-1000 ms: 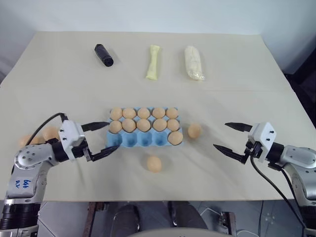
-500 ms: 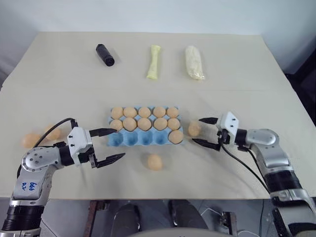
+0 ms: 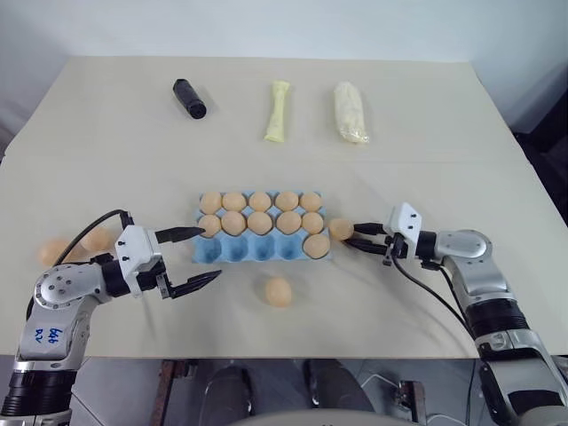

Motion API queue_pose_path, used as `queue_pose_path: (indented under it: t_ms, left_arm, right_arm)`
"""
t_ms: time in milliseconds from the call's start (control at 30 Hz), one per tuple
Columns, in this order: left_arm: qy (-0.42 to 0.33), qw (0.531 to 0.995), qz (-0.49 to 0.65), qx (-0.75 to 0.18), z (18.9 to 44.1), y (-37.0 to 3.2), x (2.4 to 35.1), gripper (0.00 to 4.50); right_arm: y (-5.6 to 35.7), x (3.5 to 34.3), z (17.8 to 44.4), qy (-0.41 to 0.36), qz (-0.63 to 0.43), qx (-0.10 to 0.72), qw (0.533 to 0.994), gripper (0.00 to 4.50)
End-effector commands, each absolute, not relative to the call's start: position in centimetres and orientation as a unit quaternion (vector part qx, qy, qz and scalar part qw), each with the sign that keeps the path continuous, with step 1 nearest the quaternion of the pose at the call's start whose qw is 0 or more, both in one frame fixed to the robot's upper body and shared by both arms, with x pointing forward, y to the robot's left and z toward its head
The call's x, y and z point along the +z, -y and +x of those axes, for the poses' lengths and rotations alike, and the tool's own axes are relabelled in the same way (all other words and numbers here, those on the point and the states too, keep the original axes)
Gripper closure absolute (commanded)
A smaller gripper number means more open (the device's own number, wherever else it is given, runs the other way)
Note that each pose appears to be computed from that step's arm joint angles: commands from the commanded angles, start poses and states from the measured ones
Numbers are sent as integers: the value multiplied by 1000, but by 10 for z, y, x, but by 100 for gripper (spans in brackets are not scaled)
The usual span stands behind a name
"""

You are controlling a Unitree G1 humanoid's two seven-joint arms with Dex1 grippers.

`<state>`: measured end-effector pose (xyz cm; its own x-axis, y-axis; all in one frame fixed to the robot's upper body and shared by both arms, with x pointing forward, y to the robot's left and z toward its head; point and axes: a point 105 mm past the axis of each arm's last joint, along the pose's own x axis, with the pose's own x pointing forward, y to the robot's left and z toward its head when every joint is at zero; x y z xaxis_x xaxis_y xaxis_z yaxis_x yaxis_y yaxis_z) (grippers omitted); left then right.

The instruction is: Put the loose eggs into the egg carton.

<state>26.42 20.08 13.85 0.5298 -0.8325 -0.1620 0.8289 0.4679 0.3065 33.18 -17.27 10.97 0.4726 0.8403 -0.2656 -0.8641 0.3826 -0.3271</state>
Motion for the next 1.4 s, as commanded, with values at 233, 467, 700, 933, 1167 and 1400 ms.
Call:
queue_pose_path:
  t_ms: [233, 467, 700, 933, 1167, 1400]
  left_arm:
    - [11, 870, 168, -463, 266, -211, 143, 0]
    - [13, 872, 167, -460, 265, -211, 144, 0]
    - [9, 872, 162, -462, 262, -210, 141, 0]
    - [13, 866, 161, -474, 264, -204, 144, 0]
    - [14, 863, 161, -478, 262, -201, 144, 0]
    - [12, 865, 159, -476, 262, -203, 143, 0]
  right_arm:
    - [151, 166, 309, 30, -195, 538, 820, 292]
    - [158, 145, 306, -20, -192, 540, 819, 167]
    - [161, 132, 328, -21, -237, 499, 833, 1]
    - [141, 117, 347, -25, -237, 513, 825, 1]
    - [124, 115, 350, -9, -222, 539, 812, 39]
    - [132, 116, 347, -11, -225, 539, 812, 245]
